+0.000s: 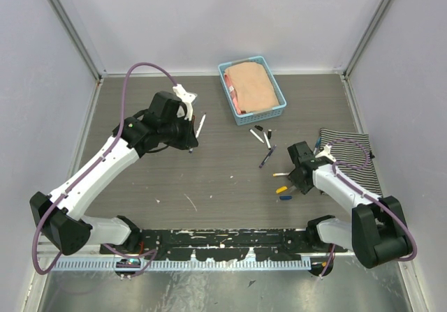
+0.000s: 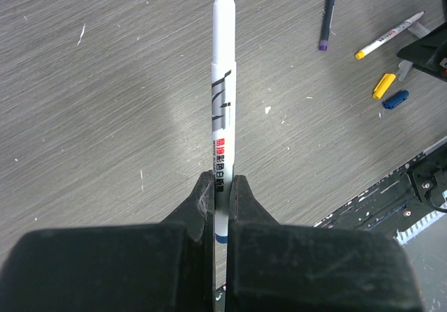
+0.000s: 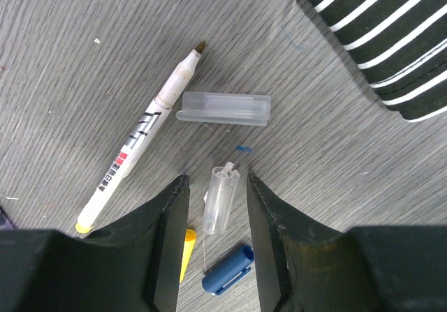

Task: Insert the pens into the pen caps
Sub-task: Insert the pen cap onto the pen.

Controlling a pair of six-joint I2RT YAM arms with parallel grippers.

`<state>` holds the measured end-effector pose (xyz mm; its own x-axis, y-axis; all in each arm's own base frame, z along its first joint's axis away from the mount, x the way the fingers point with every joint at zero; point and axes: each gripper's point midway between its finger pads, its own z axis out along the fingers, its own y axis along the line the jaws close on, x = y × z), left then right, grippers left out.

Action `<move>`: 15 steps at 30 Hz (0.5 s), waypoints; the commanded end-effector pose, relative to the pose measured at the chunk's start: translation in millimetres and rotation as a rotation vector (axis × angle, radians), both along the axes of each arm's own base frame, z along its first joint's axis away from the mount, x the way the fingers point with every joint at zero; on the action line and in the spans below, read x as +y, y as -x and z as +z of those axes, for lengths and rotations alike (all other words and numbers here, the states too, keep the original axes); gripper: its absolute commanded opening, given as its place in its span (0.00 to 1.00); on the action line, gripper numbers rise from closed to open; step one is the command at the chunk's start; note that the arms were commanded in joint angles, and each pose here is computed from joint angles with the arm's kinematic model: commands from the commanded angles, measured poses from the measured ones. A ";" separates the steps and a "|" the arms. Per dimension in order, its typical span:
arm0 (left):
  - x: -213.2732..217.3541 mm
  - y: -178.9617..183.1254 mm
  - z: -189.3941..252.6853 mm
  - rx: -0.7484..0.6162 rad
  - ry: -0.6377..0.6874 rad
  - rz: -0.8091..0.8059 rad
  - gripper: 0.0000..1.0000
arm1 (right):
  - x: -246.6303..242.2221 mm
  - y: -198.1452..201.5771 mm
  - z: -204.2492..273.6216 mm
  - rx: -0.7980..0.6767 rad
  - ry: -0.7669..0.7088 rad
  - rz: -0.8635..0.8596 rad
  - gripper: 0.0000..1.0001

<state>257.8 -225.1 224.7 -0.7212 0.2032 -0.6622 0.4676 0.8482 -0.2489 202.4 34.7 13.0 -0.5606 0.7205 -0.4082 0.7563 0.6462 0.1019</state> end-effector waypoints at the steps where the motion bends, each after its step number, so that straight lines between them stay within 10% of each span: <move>1: 2.5 0.9 -1.2 -0.003 -0.015 -0.004 0.00 | 14.4 14.9 -11.8 0.059 -0.085 0.010 0.45; 15: 2.3 0.8 -1.6 -0.001 -0.015 -0.004 0.00 | -0.2 17.4 -16.7 0.084 -0.001 0.003 0.34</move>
